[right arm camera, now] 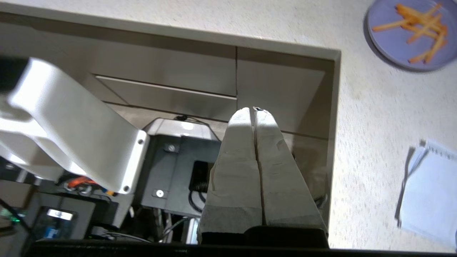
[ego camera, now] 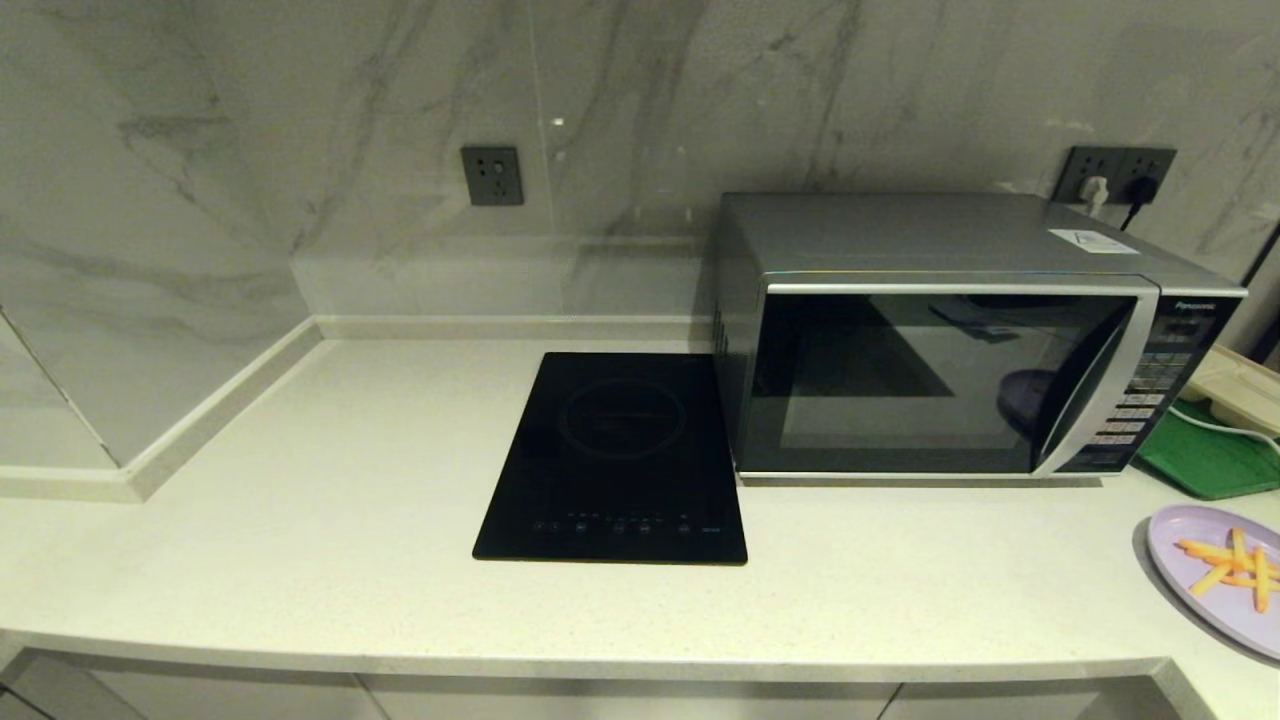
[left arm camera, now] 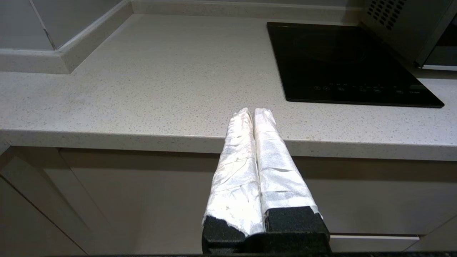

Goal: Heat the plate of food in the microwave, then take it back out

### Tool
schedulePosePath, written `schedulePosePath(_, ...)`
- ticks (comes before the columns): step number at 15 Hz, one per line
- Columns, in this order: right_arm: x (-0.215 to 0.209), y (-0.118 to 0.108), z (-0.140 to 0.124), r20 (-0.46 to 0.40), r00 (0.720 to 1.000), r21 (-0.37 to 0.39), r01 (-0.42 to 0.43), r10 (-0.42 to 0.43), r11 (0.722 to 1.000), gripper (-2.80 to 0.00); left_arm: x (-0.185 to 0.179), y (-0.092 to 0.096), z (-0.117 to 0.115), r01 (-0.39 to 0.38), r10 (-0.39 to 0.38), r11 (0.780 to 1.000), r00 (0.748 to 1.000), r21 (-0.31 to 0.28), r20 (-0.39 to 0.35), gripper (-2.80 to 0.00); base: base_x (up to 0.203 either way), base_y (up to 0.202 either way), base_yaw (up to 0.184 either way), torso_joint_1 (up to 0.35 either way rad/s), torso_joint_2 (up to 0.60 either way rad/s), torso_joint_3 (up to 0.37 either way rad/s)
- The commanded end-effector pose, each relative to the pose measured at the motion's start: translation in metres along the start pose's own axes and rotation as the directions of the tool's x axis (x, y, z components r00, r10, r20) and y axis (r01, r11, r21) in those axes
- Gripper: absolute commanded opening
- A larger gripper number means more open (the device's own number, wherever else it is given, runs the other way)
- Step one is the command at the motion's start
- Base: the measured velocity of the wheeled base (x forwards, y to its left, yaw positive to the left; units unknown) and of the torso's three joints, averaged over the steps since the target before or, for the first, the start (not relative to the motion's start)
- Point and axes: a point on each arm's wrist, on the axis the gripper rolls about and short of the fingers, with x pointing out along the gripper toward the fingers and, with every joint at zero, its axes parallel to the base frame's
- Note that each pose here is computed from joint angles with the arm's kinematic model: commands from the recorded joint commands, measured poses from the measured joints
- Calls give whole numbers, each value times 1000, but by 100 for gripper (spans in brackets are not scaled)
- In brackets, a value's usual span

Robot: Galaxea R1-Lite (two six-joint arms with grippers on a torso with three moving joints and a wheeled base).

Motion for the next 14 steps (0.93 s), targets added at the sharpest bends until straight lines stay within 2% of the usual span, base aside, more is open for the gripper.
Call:
schedulePosePath(1,-18,5,-74,123,992,-27,20,-17,999,-280,0,0,0,-1,1,1000,1000,0,0,-280,0,0,0,0,0,0)
schedulePosePath(4,-4,-4,-128,126,992,-48,-2,8,999,-280,0,0,0,-1,1,1000,1000,-2,0,-280,0,0,0,0,0,0)
schedulePosePath(6,16,-8,-146,141,990,-49,14,-7,999,-280,0,0,0,-1,1,1000,1000,0,0,-280,0,0,0,0,0,0)
schedulePosePath(10,70,-16,-127,210,977,45,31,-40,999,-280,0,0,0,-1,1,1000,1000,-2,0,-280,0,0,0,0,0,0)
schedulePosePath(14,149,-28,-122,313,948,82,29,-53,996,-280,0,0,0,-1,1,1000,1000,0,0,-280,0,0,0,0,0,0)
